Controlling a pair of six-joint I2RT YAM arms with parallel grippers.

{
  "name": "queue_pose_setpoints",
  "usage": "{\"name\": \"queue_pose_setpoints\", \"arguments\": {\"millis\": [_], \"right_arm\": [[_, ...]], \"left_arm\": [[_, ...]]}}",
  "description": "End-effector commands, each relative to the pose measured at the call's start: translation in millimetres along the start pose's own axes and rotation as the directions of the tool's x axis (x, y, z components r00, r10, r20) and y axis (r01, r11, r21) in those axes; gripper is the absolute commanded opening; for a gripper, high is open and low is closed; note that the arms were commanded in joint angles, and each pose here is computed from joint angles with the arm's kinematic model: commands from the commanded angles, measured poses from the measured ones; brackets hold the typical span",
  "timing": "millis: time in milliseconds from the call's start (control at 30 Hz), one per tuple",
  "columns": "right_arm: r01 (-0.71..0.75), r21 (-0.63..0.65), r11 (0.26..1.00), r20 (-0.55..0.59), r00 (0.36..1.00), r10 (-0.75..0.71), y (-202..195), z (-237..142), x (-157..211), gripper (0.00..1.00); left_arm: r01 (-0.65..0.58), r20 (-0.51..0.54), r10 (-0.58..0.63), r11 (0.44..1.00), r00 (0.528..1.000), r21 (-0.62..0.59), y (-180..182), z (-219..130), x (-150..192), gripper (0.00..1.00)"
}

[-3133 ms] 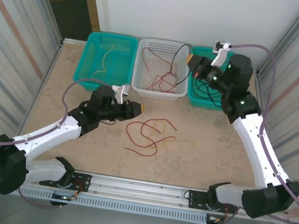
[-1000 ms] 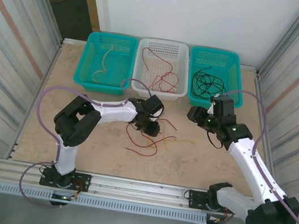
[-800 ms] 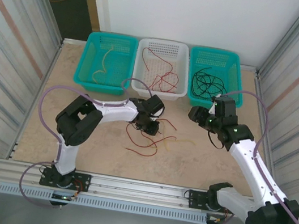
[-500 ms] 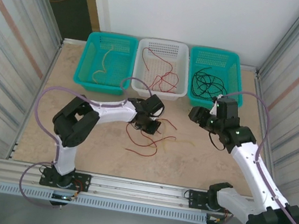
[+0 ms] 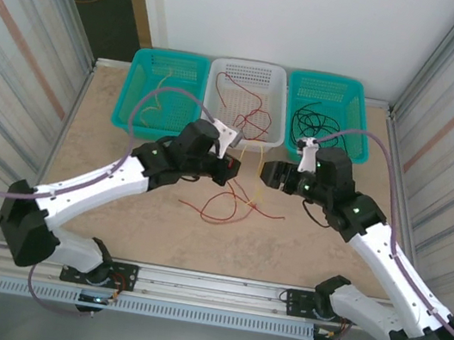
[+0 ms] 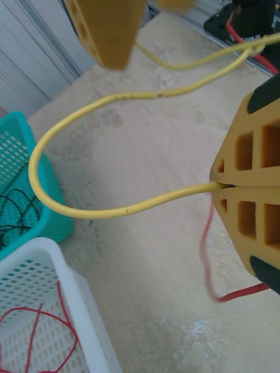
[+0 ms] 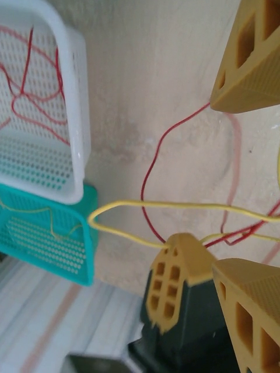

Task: Untangle the cables

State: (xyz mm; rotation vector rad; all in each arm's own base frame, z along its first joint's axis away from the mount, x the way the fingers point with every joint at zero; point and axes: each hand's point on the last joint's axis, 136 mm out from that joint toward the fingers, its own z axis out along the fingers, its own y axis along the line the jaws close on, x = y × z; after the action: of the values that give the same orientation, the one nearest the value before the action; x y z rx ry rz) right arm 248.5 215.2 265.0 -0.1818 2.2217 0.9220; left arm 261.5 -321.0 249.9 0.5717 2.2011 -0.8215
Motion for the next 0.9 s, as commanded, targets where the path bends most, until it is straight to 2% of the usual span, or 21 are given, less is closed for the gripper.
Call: {"name": "queue_pose_setpoints", "arguments": {"millis": [0, 200, 400, 533, 767, 867], "right_arm": [[0.073, -0.027, 0.997, 0.008, 0.997, -0.073, 18, 5, -6, 0.67], [0.088, -0.021, 0.996, -0.012, 0.996, -0.089, 21, 9, 1, 0.67], [0.093, -0.02, 0.995, -0.043, 0.995, -0.094, 19, 14, 9, 0.67], [0.097, -0.012, 0.995, -0.078, 0.992, -0.098, 16, 23, 21, 0.65], [0.067, 0.016, 0.998, -0.127, 0.99, -0.065, 2, 41, 47, 0.59], [0.042, 0.039, 0.998, -0.153, 0.988, -0.036, -6, 49, 57, 0.55]], "left_arm": [[0.026, 0.072, -0.026, 1.0, 0.997, 0.003, 2, -14, -11, 0.0], [0.03, 0.152, -0.019, 0.997, 0.988, -0.071, 15, -31, -25, 0.0], [0.07, 0.29, -0.036, 0.992, 0.956, -0.109, 29, -56, -51, 0.0], [0.125, 0.381, -0.089, 0.99, 0.92, -0.07, 36, -73, -69, 0.0], [0.184, 0.484, -0.206, 0.978, 0.85, 0.094, 32, -94, -90, 0.0], [0.165, 0.487, -0.202, 0.979, 0.849, 0.118, 30, -94, -91, 0.0]]}}
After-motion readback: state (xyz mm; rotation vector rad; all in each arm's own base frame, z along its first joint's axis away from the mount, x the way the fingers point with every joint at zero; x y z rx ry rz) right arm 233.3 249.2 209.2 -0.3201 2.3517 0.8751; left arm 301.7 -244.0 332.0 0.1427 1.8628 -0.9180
